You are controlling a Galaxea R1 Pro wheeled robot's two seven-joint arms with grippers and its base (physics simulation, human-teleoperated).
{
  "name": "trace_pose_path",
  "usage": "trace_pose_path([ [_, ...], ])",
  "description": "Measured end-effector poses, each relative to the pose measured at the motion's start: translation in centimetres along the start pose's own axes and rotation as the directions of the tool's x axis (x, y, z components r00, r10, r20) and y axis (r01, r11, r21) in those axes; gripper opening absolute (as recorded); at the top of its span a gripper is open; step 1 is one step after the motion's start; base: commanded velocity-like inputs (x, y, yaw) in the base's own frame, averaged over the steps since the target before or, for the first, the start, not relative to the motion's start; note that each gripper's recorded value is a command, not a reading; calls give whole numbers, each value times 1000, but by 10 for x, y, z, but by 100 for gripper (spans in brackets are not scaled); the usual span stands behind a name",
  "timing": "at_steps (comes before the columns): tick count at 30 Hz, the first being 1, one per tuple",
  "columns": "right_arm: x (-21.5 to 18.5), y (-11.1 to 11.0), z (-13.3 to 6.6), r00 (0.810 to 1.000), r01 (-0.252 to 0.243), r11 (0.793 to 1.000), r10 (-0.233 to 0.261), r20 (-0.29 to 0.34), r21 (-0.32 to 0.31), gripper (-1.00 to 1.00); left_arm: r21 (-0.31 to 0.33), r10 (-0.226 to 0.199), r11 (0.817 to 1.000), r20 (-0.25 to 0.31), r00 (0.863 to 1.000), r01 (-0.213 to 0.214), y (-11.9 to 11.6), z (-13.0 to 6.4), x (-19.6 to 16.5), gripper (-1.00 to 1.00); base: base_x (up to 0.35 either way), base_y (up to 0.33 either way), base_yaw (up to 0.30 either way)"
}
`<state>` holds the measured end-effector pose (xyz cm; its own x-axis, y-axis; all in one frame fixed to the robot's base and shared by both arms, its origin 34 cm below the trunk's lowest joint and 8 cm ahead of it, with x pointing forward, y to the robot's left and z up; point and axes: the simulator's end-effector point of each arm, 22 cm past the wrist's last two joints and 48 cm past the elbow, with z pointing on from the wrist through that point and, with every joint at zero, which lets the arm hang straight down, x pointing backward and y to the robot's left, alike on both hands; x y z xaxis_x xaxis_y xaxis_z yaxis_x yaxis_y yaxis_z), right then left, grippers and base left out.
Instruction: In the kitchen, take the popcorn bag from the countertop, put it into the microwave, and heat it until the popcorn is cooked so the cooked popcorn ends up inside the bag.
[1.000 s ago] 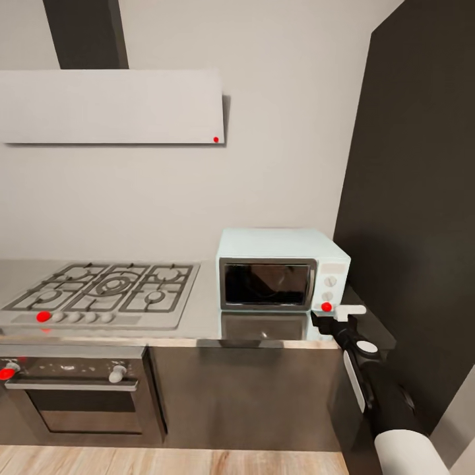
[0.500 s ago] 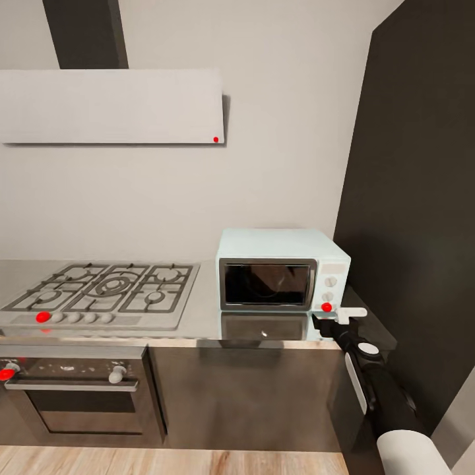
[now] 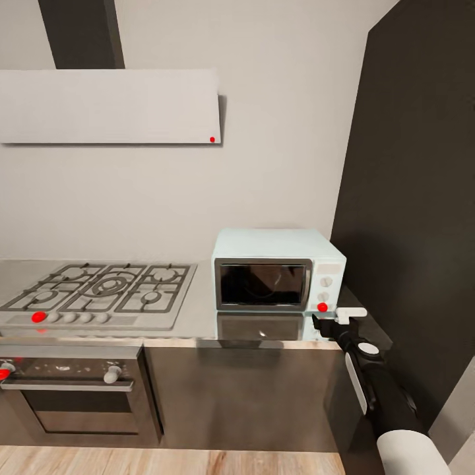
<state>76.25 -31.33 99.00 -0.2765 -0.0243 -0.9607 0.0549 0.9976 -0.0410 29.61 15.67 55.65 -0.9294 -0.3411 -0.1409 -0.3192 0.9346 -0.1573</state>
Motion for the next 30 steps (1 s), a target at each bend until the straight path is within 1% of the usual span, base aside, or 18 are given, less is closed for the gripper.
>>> trace_pose_path([
  [15, 0, 1, 0, 1000, 0, 1000, 0, 0, -1, 100, 0, -2, 1000, 0, 1000, 2, 0, 0, 0, 100, 0, -10, 0],
  [16, 0, 1, 0, 1000, 1, 1000, -1, 0, 0, -100, 0, -2, 1000, 0, 1000, 2, 0, 0, 0, 100, 0, 0, 0],
  [30, 0, -3, 0, 1000, 5, 1000, -5, -2, 4, -100, 0, -3, 1000, 0, 1000, 3, 0, 0, 0, 100, 0, 0, 0],
])
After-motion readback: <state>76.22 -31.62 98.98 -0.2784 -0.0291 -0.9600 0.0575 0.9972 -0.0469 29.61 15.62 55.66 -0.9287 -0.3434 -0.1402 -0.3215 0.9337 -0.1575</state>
